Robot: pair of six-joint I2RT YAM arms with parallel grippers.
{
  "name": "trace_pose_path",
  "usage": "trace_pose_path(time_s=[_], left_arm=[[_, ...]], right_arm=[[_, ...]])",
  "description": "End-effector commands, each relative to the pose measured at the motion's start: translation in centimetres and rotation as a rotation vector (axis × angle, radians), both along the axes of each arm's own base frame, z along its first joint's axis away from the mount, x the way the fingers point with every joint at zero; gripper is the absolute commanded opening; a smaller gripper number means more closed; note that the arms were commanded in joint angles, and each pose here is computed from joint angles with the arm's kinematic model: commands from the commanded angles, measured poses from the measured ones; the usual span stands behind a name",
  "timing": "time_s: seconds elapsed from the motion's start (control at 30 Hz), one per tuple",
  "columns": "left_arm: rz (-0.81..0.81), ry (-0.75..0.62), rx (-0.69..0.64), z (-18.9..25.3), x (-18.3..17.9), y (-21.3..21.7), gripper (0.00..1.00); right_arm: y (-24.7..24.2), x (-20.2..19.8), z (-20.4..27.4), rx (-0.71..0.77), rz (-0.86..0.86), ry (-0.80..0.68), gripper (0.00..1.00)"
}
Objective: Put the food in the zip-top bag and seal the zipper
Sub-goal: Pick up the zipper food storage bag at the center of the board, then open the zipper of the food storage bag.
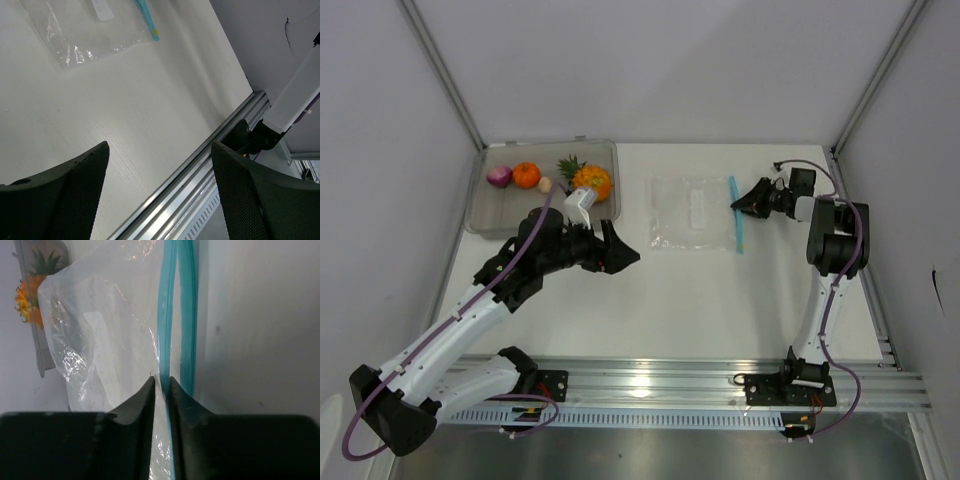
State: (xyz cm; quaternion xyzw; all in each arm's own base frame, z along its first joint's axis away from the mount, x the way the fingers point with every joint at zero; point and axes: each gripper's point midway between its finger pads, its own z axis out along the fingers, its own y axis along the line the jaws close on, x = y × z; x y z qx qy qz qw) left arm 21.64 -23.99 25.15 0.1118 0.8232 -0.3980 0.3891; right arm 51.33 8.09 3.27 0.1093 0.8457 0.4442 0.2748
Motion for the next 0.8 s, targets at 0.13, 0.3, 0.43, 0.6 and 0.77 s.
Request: trace_pose_path(time_s=[0.13, 0.3, 0.43, 0.6, 0.77], left_arm=[[-0.026, -0.045, -0.002, 1.7, 0.0, -0.5, 0.8], [-0.028, -0.028, 0.026, 1.6, 0.5, -1.6, 0.77], [-0.05, -0.024, 0.029, 2.2, 0.6, -3.0, 0.74], [-0.048, -0.032, 0.071, 3.1, 1.0, -4.4, 0.7], [-0.038, -0.045, 0.073, 3.2, 0.5, -5.4, 0.7]], right_arm=[[6.1, 0.3, 4.2, 0.074, 0.143, -0.126, 0.0], [8.6, -1.7, 8.9, -0.016, 0.13, -0.157, 0.0], [11.7, -4.7, 11.6, -0.142, 0.094, -0.117, 0.0], [14.5, -8.3, 15.8, -0.3, 0.024, -0.159, 0.0], [16.5, -12.7, 18.6, -0.338, -0.083, -0.129, 0.0]])
